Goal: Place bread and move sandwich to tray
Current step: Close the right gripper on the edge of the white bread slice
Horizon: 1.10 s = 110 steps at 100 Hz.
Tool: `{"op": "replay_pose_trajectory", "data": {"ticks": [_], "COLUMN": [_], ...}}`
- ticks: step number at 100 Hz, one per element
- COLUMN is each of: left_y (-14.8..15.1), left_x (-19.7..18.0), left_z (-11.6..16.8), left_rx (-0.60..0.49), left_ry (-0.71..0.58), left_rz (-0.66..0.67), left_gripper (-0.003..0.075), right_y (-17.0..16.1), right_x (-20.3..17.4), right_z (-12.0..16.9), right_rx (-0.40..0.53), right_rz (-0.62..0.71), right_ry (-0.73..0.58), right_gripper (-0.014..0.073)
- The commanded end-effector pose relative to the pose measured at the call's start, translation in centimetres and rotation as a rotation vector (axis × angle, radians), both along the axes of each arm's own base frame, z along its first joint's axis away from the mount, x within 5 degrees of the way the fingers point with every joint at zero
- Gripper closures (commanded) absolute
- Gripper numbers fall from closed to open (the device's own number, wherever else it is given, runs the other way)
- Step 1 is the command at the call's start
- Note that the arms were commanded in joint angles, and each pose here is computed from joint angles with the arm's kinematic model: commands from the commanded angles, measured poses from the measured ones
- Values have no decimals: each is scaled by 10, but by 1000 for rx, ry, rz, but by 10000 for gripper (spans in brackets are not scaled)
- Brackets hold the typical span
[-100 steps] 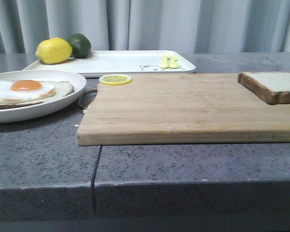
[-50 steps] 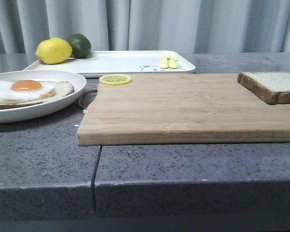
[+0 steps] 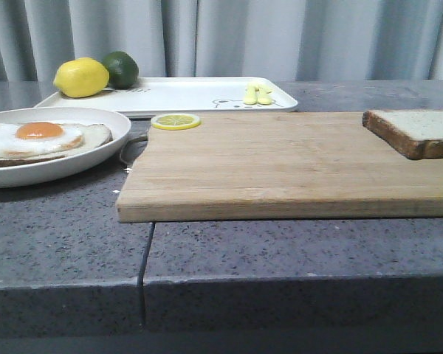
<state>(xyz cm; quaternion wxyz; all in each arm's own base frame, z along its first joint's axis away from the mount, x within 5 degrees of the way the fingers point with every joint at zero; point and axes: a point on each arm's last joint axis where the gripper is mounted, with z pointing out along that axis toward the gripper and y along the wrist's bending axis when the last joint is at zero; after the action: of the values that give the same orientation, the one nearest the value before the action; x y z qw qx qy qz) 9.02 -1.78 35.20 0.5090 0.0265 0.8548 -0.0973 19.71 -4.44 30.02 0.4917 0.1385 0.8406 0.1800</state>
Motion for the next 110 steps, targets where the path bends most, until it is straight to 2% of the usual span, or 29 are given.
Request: {"op": "replay_pose_trajectory", "data": {"ticks": [1, 22, 55, 110], "left_y": [0, 0, 0, 0], "left_x": [4, 4, 4, 4], "left_z": [15, 15, 15, 15], "left_rx": [-33, -33, -33, -33], "left_ry": [-85, -85, -85, -85], "left_rz": [18, 18, 18, 18], "left_gripper": [101, 101, 101, 101], "right_y": [-4, -11, -19, -21], "right_x": [9, 26, 41, 55], "right_z": [10, -6, -34, -59], "right_rx": [41, 100, 136, 232], "right_rz": [-14, -15, -9, 32], "right_ry": [-56, -25, 67, 139], "right_gripper": [116, 116, 116, 116]}}
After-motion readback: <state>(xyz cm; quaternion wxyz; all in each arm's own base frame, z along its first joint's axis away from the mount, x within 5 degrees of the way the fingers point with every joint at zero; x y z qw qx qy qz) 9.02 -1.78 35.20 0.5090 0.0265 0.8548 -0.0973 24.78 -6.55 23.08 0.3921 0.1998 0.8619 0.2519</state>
